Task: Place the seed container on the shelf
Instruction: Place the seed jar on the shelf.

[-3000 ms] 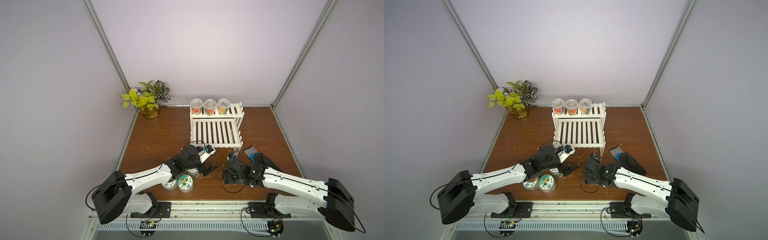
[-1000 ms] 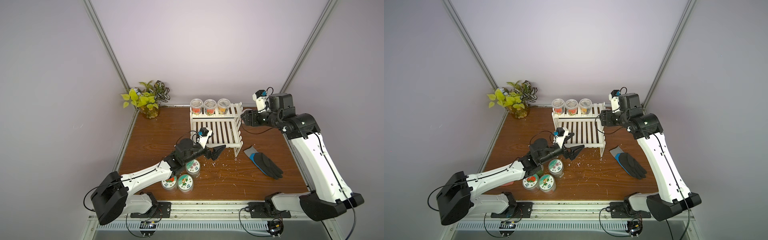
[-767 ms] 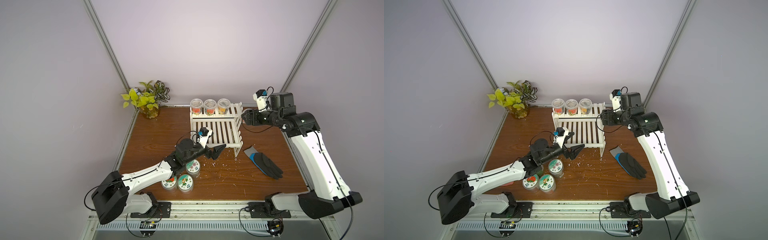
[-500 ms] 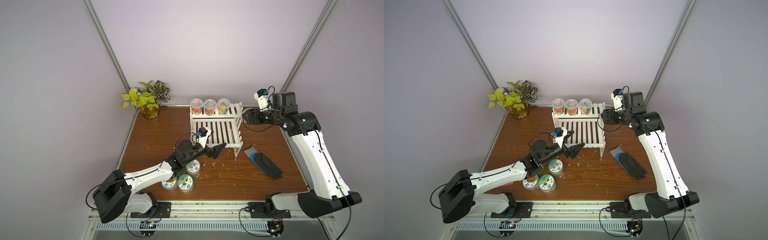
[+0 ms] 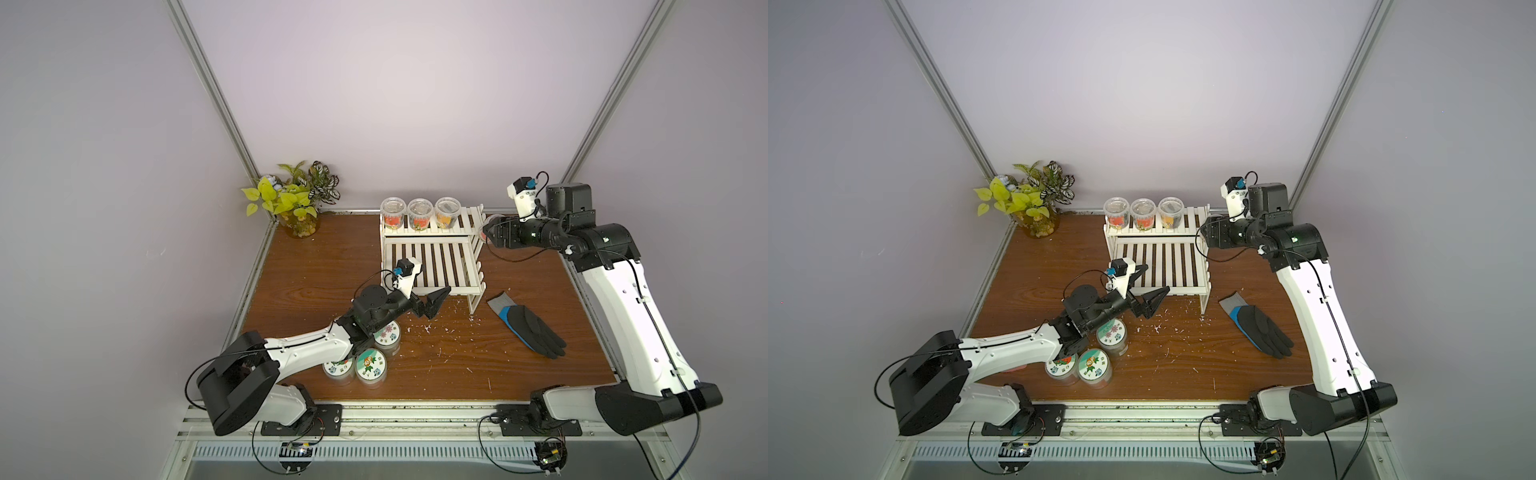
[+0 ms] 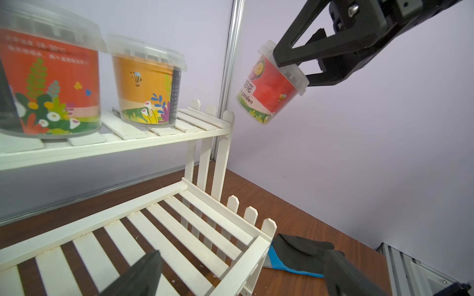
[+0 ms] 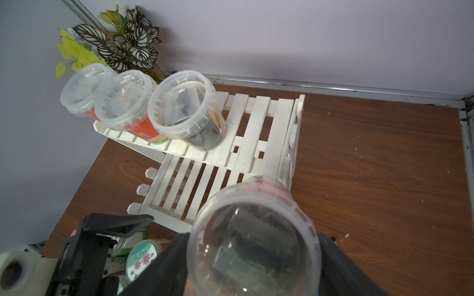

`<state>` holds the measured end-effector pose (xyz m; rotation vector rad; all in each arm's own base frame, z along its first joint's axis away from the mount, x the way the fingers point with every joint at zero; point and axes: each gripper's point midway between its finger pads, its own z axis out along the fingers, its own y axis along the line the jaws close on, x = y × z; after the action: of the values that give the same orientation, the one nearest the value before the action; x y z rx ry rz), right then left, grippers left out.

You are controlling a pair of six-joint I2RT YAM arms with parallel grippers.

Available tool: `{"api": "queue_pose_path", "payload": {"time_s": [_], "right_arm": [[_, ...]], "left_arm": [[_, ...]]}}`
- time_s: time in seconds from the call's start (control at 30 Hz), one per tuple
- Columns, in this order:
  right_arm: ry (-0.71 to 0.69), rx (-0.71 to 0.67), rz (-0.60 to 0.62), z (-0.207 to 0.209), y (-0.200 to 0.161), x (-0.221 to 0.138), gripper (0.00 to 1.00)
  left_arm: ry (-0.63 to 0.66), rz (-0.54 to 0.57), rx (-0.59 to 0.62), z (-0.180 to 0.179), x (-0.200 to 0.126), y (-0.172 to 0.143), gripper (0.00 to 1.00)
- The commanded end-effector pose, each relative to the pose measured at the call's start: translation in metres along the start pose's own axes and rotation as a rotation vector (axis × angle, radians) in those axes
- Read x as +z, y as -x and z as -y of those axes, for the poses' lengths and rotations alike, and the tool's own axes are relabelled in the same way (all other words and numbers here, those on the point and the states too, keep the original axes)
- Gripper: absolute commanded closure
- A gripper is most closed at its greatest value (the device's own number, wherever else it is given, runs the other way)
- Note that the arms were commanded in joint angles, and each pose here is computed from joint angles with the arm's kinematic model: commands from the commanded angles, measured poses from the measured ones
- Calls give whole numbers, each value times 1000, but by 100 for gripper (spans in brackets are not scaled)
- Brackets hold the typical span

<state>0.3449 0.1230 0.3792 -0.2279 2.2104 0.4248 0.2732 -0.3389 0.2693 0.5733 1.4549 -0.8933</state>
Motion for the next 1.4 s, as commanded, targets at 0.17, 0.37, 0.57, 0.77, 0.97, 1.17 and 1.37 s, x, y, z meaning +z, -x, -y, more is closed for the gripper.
{"api": "queue_pose_path", "payload": {"time_s": [0.17,0.37,0.57,0.77,0.97,1.17,1.37], "right_arm": [[42,-23,48,-7,11,-5,23],[40,-20,42,-7,11,-4,23],[1,-13,27,0,10,-2,23],[-17,-6,-7,3,9,4,24],[-13,1,6,0,21,-2,25],[-29,-23,-22,0,35,1,25],[-7,-13,-12,-5,51,8,25]], "left_arm": [[13,26,23,2,11,17,0],[22,-32,8,2,23,15,0],[8,-27,-18,4,22,16,0],[48,-25,17,-1,19,22,0],[77,-14,38,-5,17,30,0],[82,-13,38,-6,21,33,0],[93,-6,13,-8,28,37,0]]}}
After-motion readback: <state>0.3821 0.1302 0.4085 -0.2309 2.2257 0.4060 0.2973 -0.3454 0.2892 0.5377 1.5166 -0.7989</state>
